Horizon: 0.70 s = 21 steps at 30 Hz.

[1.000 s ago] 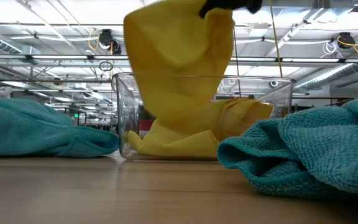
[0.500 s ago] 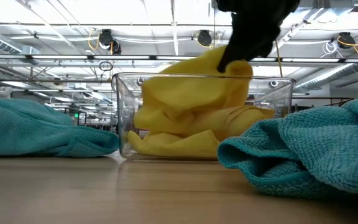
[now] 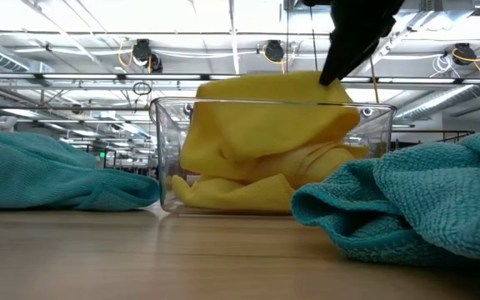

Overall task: Sort microfiber towel by color & place in baskets
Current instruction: Put the yellow microfiber towel into the bottom transparent bin

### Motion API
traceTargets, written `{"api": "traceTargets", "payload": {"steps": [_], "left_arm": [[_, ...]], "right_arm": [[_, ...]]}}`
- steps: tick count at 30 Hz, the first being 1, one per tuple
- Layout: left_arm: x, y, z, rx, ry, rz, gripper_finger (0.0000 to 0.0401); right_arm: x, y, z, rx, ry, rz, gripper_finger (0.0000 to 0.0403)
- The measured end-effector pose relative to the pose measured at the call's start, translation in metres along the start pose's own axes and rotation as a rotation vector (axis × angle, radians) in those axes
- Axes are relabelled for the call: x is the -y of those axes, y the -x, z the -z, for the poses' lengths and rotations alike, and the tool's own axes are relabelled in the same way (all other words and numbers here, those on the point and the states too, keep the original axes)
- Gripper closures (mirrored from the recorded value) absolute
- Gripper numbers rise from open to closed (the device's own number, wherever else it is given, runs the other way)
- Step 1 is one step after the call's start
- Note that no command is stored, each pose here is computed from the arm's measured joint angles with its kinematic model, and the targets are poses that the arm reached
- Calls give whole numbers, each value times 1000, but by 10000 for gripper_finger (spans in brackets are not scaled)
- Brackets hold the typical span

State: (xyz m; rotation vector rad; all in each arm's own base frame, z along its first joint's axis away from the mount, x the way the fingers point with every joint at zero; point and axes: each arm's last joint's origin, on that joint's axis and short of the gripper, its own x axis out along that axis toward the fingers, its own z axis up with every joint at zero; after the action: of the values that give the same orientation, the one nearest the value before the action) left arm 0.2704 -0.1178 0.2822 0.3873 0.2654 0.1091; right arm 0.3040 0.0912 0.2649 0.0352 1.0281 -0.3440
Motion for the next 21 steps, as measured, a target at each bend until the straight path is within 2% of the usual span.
{"api": "traceTargets", "payload": {"steps": [5, 8, 12, 18, 21], "left_arm": [[0, 0, 2, -17, -12, 4, 280], [0, 0, 2, -17, -12, 4, 280], [0, 0, 2, -17, -12, 5, 280], [1, 0, 3, -30, -22, 8, 280], [1, 0, 3, -30, -21, 8, 280]], "right_arm": [[3, 9, -6, -5, 63, 6, 173], [0, 14, -12, 33, 70, -8, 193], [-4, 15, -13, 55, 88, -30, 254], [-7, 5, -3, 7, 98, -69, 385], [-5, -7, 2, 7, 86, -61, 389]]}}
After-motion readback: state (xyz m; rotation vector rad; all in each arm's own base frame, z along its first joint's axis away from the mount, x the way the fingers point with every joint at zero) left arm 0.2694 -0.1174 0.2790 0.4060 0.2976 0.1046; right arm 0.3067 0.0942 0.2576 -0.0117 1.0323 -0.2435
